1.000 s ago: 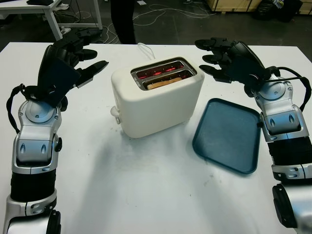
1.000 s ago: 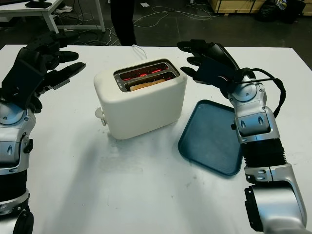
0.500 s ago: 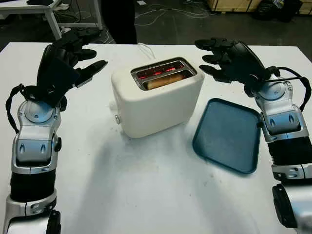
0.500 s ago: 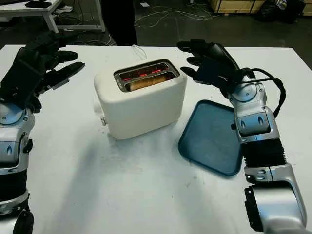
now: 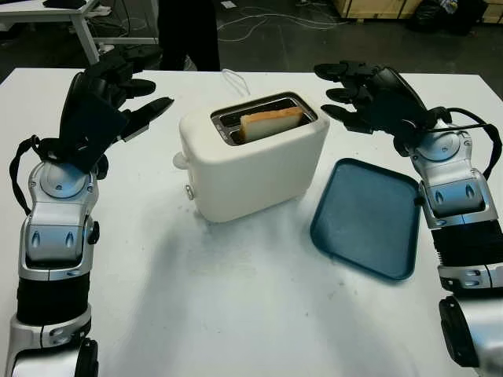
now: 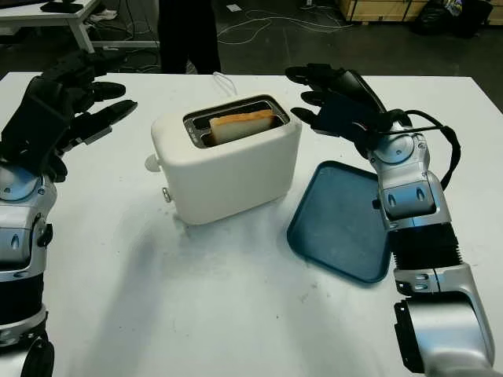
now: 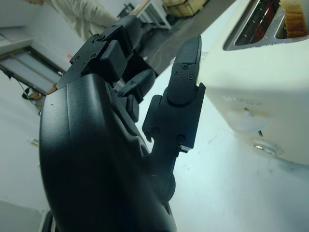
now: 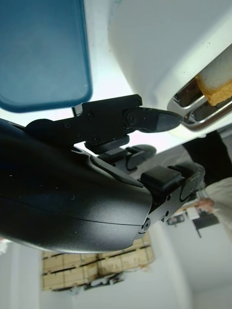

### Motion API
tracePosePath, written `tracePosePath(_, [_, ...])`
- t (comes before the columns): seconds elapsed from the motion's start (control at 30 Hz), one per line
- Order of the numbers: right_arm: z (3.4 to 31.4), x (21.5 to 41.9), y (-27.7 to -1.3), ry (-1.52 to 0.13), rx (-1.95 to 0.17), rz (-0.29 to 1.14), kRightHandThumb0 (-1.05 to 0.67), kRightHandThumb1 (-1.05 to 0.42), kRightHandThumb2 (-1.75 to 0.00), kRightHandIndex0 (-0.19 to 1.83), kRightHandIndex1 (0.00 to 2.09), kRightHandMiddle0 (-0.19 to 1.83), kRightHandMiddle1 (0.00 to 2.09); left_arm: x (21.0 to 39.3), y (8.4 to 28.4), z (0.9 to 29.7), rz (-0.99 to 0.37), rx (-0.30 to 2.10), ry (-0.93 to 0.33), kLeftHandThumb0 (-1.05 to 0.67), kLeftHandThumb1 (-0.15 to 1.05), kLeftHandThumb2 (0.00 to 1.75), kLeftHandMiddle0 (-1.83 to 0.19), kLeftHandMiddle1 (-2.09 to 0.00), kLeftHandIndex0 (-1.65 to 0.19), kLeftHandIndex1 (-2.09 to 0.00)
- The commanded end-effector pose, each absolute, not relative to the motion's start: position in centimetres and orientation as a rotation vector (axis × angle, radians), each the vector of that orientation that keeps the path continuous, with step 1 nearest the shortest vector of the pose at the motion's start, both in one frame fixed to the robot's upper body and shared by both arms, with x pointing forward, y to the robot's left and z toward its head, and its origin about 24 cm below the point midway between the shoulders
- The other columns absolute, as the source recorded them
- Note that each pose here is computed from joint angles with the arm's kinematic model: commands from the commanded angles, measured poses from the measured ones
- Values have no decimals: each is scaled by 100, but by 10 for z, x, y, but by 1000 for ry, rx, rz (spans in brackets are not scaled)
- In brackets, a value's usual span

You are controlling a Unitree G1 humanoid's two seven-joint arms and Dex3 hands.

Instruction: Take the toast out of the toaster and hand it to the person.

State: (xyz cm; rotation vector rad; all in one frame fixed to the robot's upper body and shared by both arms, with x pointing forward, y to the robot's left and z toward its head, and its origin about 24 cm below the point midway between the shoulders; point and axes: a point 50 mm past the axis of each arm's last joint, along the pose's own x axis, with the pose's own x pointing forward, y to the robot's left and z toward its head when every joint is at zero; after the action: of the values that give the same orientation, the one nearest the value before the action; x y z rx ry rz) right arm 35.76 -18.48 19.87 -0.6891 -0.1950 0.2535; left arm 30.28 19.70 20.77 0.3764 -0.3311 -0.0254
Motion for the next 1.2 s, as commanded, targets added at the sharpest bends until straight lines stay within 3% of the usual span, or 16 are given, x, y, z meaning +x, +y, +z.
tracePosePath(0.0, [200, 359, -184, -259, -636, 240, -25, -92, -17, 62, 4, 55, 3, 301, 196, 207, -27, 370, -341, -35, 92, 3, -23, -87, -43, -37])
tracePosePath(0.1, [216, 362, -186, -364, -620, 226, -25, -83, -3, 73, 10, 64, 7, 301, 197, 207, -23, 378, -334, -36, 92, 3, -23, -87, -43, -38])
tracePosePath(0.33, [256, 365, -174, -550, -590, 292, -17, -64, 0, 93, 20, 83, 14, 301, 198, 206, -27, 375, -336, -37, 92, 3, -22, -86, -42, -37])
tracePosePath(0.5, [271, 365, -153, -585, -648, 388, -35, -60, 0, 102, 26, 95, 18, 301, 198, 206, -20, 376, -333, -35, 92, 2, -23, -86, -42, -37])
tracePosePath(0.57, [270, 363, -141, -591, -705, 432, -37, -58, 0, 106, 30, 100, 19, 301, 199, 206, -15, 380, -332, -36, 92, 2, -23, -86, -42, -37])
tracePosePath(0.7, [263, 361, -125, -559, -845, 528, -34, -58, 0, 89, 58, 100, 16, 301, 200, 205, -15, 378, -338, -36, 92, 2, -24, -85, -43, -38])
tracePosePath(0.9, [248, 358, -111, -492, -1023, 633, -32, -56, 0, 89, 55, 100, 13, 301, 200, 206, -17, 380, -337, -35, 92, 2, -24, -84, -42, -37])
tracePosePath(1.17, [232, 357, -102, -472, -1148, 624, -28, -56, -1, 90, 55, 100, 10, 302, 199, 206, -23, 381, -338, -35, 92, 2, -24, -84, -42, -37])
